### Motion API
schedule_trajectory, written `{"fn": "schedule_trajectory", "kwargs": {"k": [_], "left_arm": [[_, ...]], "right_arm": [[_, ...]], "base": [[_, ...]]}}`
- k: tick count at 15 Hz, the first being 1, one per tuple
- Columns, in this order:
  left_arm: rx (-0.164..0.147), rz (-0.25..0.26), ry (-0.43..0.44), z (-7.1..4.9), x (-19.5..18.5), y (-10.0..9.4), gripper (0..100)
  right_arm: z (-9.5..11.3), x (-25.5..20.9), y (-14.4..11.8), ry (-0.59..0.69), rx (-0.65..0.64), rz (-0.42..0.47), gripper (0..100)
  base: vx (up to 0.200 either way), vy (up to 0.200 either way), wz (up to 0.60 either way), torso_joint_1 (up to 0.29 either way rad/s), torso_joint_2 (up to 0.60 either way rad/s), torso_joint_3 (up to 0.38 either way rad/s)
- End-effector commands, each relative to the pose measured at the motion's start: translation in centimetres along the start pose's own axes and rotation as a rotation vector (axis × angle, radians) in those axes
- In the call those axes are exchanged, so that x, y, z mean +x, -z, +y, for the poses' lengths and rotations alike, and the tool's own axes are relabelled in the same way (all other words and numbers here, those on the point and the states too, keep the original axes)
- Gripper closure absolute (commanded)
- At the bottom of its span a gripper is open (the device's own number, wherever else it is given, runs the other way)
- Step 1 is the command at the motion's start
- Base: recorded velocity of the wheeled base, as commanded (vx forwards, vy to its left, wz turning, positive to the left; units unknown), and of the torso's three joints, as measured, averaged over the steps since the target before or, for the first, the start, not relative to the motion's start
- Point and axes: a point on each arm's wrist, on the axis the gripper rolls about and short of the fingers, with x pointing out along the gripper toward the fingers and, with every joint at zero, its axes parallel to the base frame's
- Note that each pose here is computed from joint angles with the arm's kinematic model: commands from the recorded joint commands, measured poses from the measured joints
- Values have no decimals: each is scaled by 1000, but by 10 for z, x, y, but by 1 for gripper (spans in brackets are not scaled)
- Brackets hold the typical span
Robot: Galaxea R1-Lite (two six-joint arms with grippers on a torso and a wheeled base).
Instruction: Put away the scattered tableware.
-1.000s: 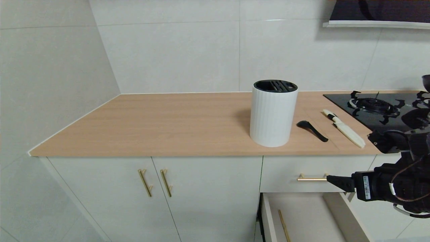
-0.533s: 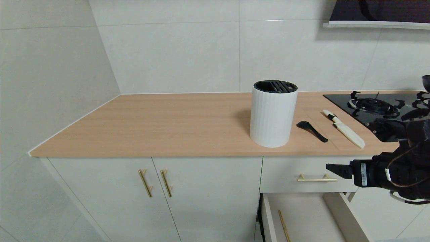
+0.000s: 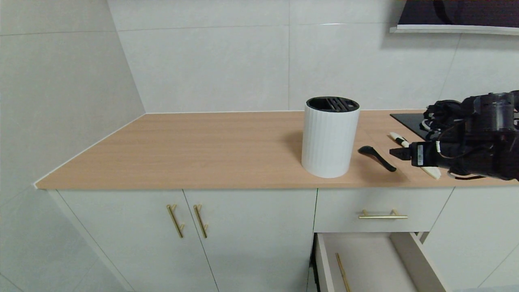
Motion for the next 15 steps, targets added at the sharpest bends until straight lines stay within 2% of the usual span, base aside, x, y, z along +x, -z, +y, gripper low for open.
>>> {"fn": "schedule_trajectory", "kwargs": {"k": [1,5,8,15], "left_arm": [[0,0,-1,0,0,0,0],[0,0,-1,0,0,0,0],[0,0,-1,0,0,0,0],[0,0,-1,0,0,0,0]], "right_arm": [[-8,53,7,-8,-25,35,0],[-26,76,8,-198,-55,-16,0],[-32,86,16,-204,-65,4,0],[-28,100,27,-196,-88,9,0]], "base": [[0,0,0,0,0,0],[0,0,0,0,0,0],[0,0,0,0,0,0],[0,0,0,0,0,0]]}}
